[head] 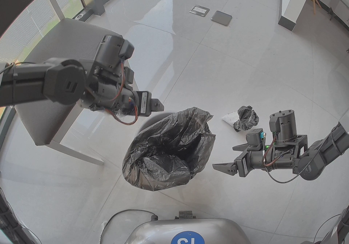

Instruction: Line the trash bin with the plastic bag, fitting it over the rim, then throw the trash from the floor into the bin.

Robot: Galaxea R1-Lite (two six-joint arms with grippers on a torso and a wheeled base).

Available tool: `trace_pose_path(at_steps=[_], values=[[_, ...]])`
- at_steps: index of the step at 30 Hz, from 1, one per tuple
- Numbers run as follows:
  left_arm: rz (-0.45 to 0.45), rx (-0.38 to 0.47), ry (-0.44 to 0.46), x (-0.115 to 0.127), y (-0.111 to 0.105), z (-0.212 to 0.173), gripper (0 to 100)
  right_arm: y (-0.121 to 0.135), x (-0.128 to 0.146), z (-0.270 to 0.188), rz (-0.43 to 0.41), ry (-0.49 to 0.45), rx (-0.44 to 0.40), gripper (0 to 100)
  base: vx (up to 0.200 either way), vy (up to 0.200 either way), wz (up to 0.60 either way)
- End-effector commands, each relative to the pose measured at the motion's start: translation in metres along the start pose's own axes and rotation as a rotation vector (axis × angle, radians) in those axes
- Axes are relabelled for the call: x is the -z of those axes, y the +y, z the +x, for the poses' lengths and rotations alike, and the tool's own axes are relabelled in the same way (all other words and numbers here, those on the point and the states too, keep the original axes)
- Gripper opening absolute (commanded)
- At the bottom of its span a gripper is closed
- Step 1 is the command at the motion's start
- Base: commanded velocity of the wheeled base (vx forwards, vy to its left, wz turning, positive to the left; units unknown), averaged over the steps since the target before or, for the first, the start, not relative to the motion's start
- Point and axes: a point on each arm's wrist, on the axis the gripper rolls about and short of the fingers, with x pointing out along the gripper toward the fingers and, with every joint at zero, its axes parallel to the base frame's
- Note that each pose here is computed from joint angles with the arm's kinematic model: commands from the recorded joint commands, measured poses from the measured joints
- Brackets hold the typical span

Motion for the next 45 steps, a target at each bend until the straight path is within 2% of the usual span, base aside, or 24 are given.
trace_pose_path(at_steps=[1,4,8,11,13,24,31,39,45], values=[[0.167,0.008,-0.089,0.047,0.015,-0.021,100,0.0,-0.022,-0.004,-0.039,-0.093,0.008,100,0.0,0.0,0.0],[0.246,0.013,-0.151,0.052,0.015,-0.01,100,0.002,-0.024,-0.009,-0.058,-0.106,0.007,100,0.0,0.0,0.0],[0.393,0.002,-0.172,0.061,0.019,0.01,100,0.005,-0.027,-0.019,-0.084,-0.126,0.01,100,0.0,0.0,0.0],[0.446,0.04,-0.19,0.065,0.015,0.021,100,0.008,-0.029,-0.028,-0.1,-0.141,0.01,100,0.0,0.0,0.0],[0.456,0.061,-0.18,0.068,0.011,0.028,100,0.009,-0.029,-0.032,-0.108,-0.148,0.012,100,0.0,0.0,0.0],[0.463,0.065,-0.125,0.071,0.009,0.066,100,0.011,-0.033,-0.045,-0.121,-0.18,0.019,100,0.0,0.0,0.0],[0.455,0.053,-0.146,0.055,0.009,0.093,100,0.014,-0.033,-0.053,-0.122,-0.191,0.02,100,0.0,0.0,0.0],[0.457,0.056,-0.127,0.059,0.007,0.11,100,0.013,-0.034,-0.058,-0.117,-0.201,0.026,100,0.0,0.0,0.0],[0.455,0.051,-0.144,0.052,0.006,0.12,100,0.015,-0.033,-0.062,-0.119,-0.213,0.027,100,0.0,0.0,0.0]])
